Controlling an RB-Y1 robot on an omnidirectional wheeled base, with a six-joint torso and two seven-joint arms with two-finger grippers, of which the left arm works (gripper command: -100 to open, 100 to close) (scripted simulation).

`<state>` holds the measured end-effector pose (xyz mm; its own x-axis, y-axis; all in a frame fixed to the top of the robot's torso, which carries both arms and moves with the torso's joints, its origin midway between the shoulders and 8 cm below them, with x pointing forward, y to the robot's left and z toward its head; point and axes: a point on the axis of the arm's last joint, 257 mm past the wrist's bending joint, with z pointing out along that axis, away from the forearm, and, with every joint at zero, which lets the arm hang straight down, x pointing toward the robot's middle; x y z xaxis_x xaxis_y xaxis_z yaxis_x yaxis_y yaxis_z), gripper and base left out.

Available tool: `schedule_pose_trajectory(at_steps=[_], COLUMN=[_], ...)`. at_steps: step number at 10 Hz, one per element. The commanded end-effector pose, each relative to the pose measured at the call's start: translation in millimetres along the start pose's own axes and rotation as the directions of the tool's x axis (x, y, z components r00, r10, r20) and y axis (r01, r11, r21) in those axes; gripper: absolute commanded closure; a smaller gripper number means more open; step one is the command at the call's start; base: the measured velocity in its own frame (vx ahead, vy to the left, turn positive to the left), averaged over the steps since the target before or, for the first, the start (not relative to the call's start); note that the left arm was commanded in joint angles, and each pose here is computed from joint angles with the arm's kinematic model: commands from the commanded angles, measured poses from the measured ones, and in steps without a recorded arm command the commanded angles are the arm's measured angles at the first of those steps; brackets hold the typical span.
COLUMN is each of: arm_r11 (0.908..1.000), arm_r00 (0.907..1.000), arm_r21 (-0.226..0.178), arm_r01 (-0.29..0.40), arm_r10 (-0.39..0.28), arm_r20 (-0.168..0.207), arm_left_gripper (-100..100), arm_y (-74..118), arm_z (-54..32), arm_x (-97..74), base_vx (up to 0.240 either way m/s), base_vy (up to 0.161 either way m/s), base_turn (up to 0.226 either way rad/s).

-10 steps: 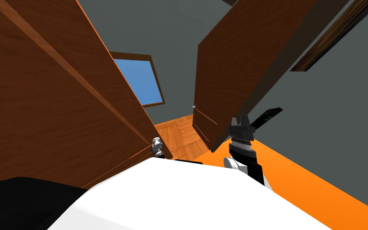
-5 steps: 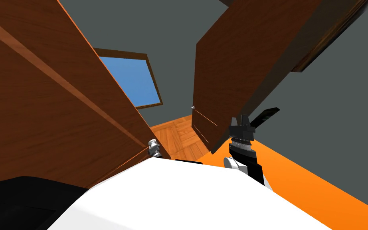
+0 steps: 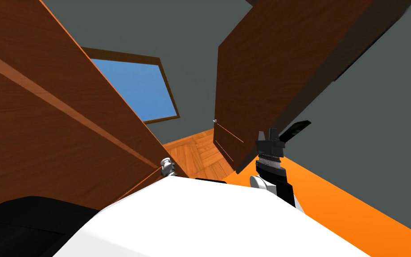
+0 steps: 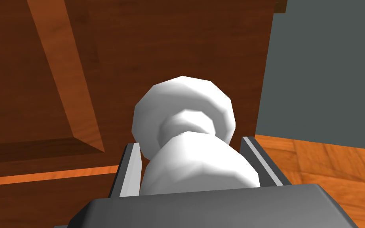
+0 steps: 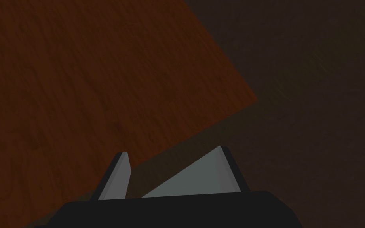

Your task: Push the door open

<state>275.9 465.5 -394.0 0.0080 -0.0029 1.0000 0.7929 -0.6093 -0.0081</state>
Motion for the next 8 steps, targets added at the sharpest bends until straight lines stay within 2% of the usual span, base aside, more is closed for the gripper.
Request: schedule_pose_trajectory(at_steps=[1, 3, 4, 7, 8], arm_r11=[0.9989, 0.9969, 0.9943, 0.9858, 0.9885], arm_r00=[0.9999, 1.0, 1.0, 1.0, 0.9999], arm_r21=[0.047, 0.078, 0.107, 0.168, 0.151], arm_r01=[-0.007, -0.004, -0.001, 0.006, 0.004], arm_r10=[0.007, 0.004, 0.001, -0.006, -0.005], arm_r20=[-0.008, -0.007, -0.006, -0.003, 0.009], arm_left_gripper=[100, 100, 100, 100, 100], arm_y=[-23.1, -35.4, -46.8, -70.3, -63.9], arm_z=[5.2, 5.8, 6.1, 5.1, 3.2], arm_x=[2.1, 2.1, 2.2, 1.8, -2.7], base_vx=[0.106, 0.089, 0.091, 0.169, 0.083], base_vy=[0.028, 0.025, 0.018, 0.04, 0.035], base_turn=[-0.046, -0.045, -0.086, -0.043, 0.017])
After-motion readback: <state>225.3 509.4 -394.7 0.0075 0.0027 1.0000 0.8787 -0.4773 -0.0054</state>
